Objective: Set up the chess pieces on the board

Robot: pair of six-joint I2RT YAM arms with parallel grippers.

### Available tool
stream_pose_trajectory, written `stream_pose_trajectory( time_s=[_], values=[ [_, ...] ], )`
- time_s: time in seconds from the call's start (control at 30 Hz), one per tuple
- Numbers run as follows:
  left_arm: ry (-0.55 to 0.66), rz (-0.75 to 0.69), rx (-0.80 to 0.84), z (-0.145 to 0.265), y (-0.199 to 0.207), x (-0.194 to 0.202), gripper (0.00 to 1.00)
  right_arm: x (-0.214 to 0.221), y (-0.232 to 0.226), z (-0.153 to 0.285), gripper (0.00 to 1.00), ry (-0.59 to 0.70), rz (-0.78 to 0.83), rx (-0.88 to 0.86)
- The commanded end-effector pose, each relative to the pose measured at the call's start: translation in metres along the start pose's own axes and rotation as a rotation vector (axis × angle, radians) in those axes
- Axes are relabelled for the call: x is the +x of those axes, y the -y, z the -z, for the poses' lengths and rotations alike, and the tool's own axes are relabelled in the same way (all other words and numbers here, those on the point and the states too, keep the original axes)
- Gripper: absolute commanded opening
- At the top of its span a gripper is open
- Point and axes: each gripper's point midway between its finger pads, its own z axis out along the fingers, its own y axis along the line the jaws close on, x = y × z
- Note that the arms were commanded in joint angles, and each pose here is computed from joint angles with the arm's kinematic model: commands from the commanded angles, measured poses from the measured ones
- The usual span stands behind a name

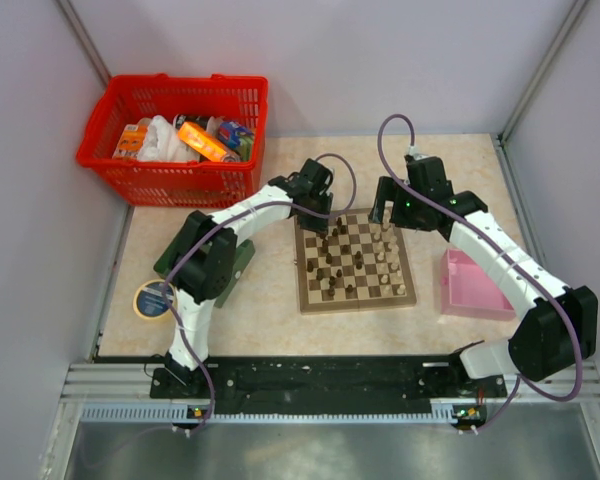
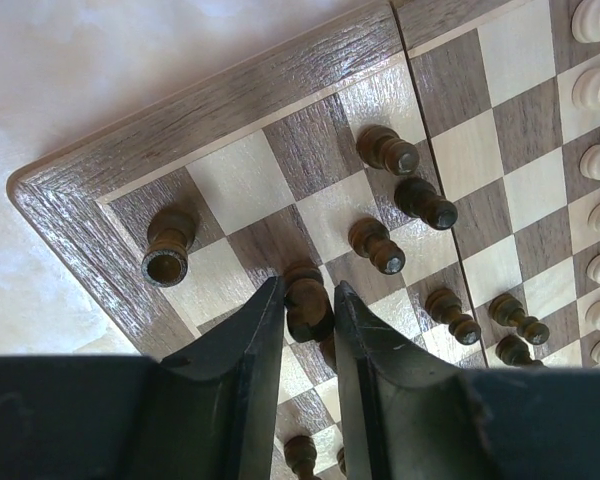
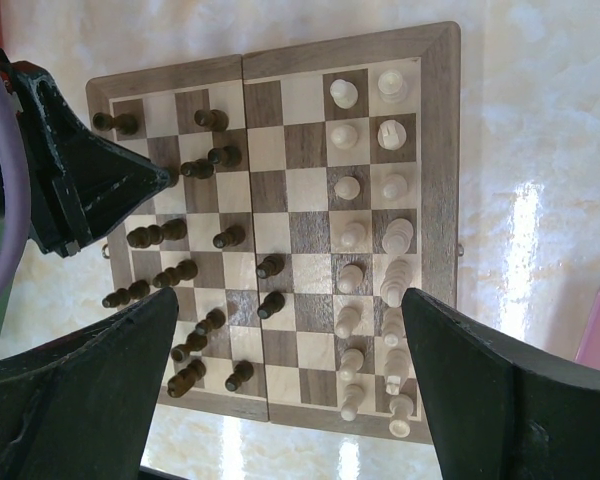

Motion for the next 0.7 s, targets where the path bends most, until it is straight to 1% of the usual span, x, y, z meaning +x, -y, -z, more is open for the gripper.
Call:
stream_pose_trajectory(
  time_s=[0.0,0.13,0.57,0.67],
  values=[
    [0.028,-0.02,0.015,0.006,0.004,-0.012,0.27,-0.012,-0.002,0.01,0.93,0.055,0.0,-0.012],
    [0.04,-0.02,0.001,0.011,0.003,-0.015,0.2,-0.011,-0.002,0.009,0.93,0.051,0.0,-0.014],
    [0.055,-0.016,-0.184,0.029,-0.03,-0.013,0.17,-0.009,-0.003,0.005,0.93,0.034,-0.004,-0.02],
    [0.052,-0.018,-0.194,0.027,-0.032,-0.013,0.17,-0.009,-0.004,0.004,0.93,0.031,-0.002,-0.023]
  ],
)
